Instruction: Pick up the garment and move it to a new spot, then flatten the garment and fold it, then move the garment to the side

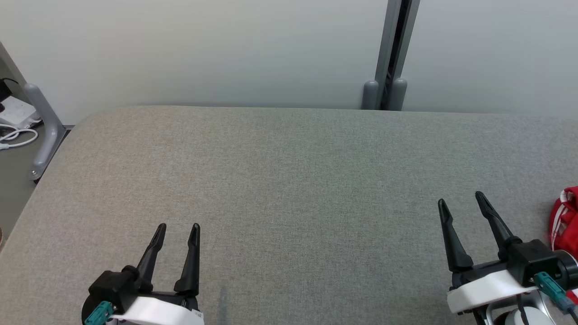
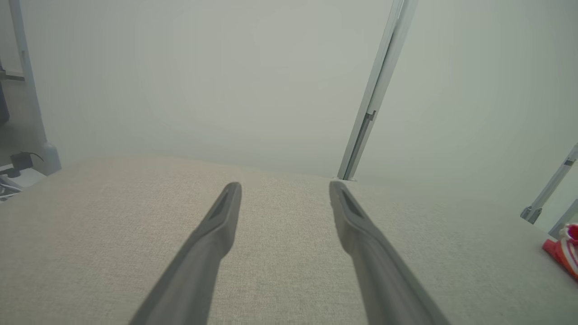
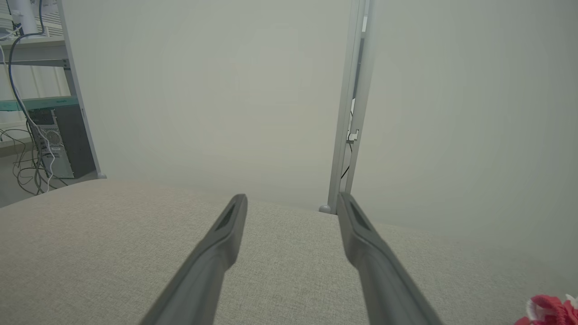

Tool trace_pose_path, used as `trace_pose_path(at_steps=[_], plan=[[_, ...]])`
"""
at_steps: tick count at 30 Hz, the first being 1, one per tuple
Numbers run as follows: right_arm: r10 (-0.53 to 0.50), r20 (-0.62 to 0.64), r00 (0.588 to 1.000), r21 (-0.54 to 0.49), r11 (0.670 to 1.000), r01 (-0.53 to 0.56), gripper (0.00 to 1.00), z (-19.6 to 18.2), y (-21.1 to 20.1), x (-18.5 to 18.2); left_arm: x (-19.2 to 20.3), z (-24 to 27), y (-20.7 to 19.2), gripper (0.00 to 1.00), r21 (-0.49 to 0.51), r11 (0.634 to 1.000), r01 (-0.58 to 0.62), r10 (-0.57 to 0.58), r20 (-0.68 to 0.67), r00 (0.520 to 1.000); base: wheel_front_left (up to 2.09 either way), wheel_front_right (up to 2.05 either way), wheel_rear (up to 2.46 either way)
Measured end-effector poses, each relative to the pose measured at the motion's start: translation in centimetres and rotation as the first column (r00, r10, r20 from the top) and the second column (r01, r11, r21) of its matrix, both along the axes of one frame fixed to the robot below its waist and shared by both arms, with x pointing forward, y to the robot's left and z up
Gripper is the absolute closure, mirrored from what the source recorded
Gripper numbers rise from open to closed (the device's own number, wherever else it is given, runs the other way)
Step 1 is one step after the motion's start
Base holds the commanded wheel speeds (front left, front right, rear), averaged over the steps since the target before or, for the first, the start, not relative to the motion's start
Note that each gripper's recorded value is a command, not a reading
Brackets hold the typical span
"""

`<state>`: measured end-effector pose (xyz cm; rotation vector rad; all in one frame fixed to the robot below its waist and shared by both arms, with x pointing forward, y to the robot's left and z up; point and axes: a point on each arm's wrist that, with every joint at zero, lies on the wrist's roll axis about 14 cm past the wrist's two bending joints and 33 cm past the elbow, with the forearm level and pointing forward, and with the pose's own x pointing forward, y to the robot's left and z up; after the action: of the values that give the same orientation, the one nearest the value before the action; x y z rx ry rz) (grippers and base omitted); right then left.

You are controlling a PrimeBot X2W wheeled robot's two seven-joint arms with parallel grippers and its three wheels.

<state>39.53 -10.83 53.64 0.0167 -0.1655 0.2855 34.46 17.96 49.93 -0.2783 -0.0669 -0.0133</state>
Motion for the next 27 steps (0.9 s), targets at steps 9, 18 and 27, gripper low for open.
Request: trace_pose_path(at_steps=[9, 18, 27], plan=[[0.008, -0.001, 1.000, 0.001, 1.000, -0.008, 0.00, 0.0, 0.2, -0.1, -0.2, -0.3, 0.7, 0.00, -0.083, 0.996, -0.018, 0.018, -0.006, 1.000, 0.00, 0.00, 0.00], [0.022, -0.003, 1.000, -0.007, 1.000, -0.022, 0.00, -0.1, 0.5, -0.1, -0.5, -1.1, 1.0, 0.00, -0.123, 0.992, -0.033, 0.030, -0.030, 0.999, 0.00, 0.00, 0.00], [0.041, -0.013, 0.999, -0.011, 0.999, -0.041, 1.00, -0.4, 1.0, -0.1, -0.7, -1.8, 1.1, 1.00, -0.158, 0.987, -0.043, 0.036, -0.051, 0.998, 0.00, 0.00, 0.00]])
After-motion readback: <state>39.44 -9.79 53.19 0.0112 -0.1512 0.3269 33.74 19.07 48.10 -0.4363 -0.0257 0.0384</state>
